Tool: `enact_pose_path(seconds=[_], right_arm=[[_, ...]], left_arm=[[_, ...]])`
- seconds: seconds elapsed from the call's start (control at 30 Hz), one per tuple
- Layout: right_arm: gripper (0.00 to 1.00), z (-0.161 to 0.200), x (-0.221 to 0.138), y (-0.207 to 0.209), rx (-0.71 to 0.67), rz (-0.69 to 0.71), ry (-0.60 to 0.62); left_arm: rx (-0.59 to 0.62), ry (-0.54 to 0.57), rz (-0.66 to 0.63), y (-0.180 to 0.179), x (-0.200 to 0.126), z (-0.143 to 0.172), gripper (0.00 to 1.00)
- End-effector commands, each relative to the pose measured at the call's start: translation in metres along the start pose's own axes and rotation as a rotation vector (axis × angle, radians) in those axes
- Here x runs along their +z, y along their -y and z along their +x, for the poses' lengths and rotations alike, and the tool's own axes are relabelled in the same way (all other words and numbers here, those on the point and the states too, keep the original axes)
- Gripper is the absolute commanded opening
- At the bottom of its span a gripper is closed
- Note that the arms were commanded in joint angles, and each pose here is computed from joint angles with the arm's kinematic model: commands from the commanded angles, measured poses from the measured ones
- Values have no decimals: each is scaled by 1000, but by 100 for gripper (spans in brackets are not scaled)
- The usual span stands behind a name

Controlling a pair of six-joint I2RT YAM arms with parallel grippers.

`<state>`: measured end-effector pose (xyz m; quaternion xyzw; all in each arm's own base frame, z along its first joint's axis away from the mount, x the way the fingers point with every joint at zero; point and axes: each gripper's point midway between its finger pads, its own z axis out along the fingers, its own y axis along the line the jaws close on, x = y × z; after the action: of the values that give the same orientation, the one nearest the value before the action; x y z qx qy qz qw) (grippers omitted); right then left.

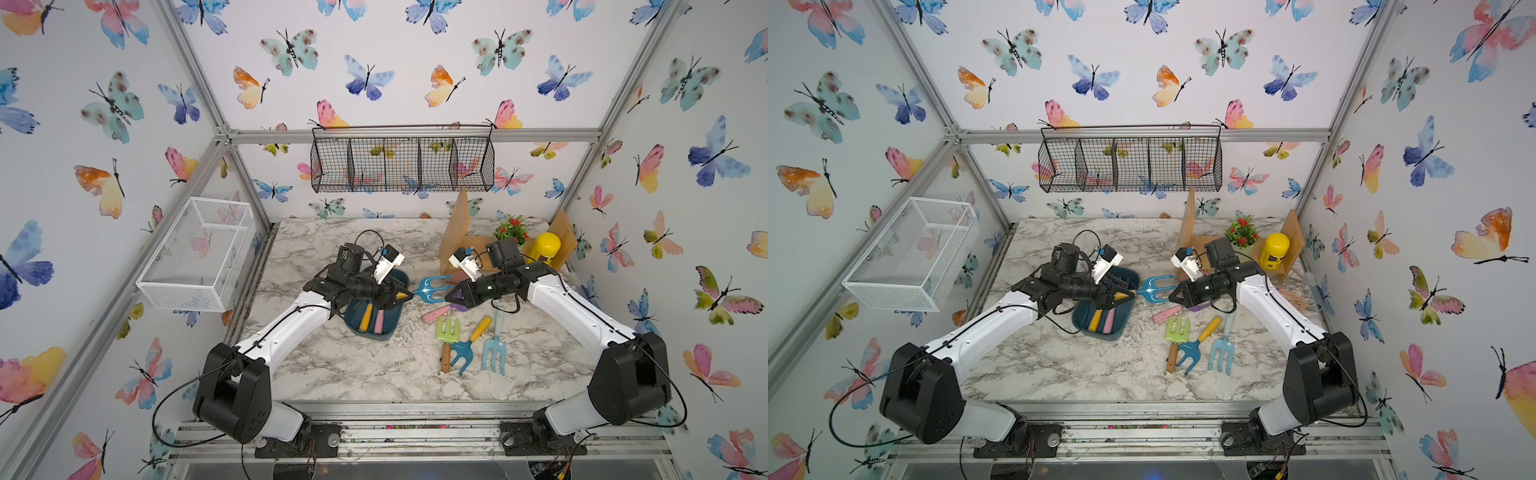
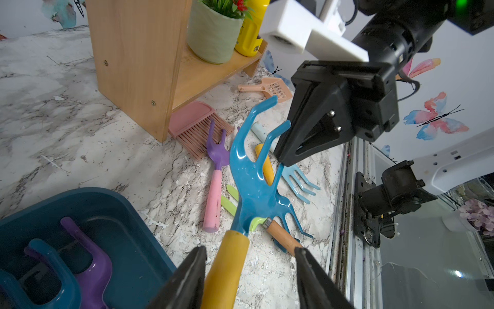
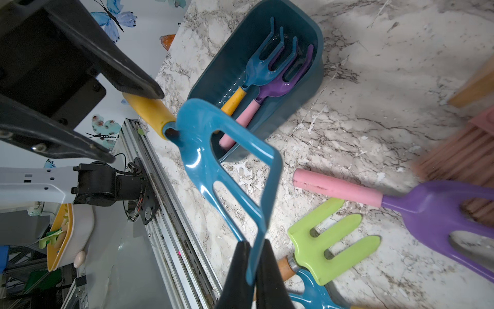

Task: Put the rake into the storage box
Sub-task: Pick up the rake at the center of the board.

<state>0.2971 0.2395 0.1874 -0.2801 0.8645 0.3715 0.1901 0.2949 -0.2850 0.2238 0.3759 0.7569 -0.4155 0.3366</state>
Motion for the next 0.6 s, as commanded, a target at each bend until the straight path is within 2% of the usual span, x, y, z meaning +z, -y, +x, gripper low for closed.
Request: enact_pose_path(seconds=[0.0,0.57], right_arm=[[3,-17,-5,-20,-52,-78,29],[2,-54,-4,-30,-110,-98,62]], left_arm=[[5,10,51,15,-1,-1,57],[-11,-54,72,18,23,15,57]])
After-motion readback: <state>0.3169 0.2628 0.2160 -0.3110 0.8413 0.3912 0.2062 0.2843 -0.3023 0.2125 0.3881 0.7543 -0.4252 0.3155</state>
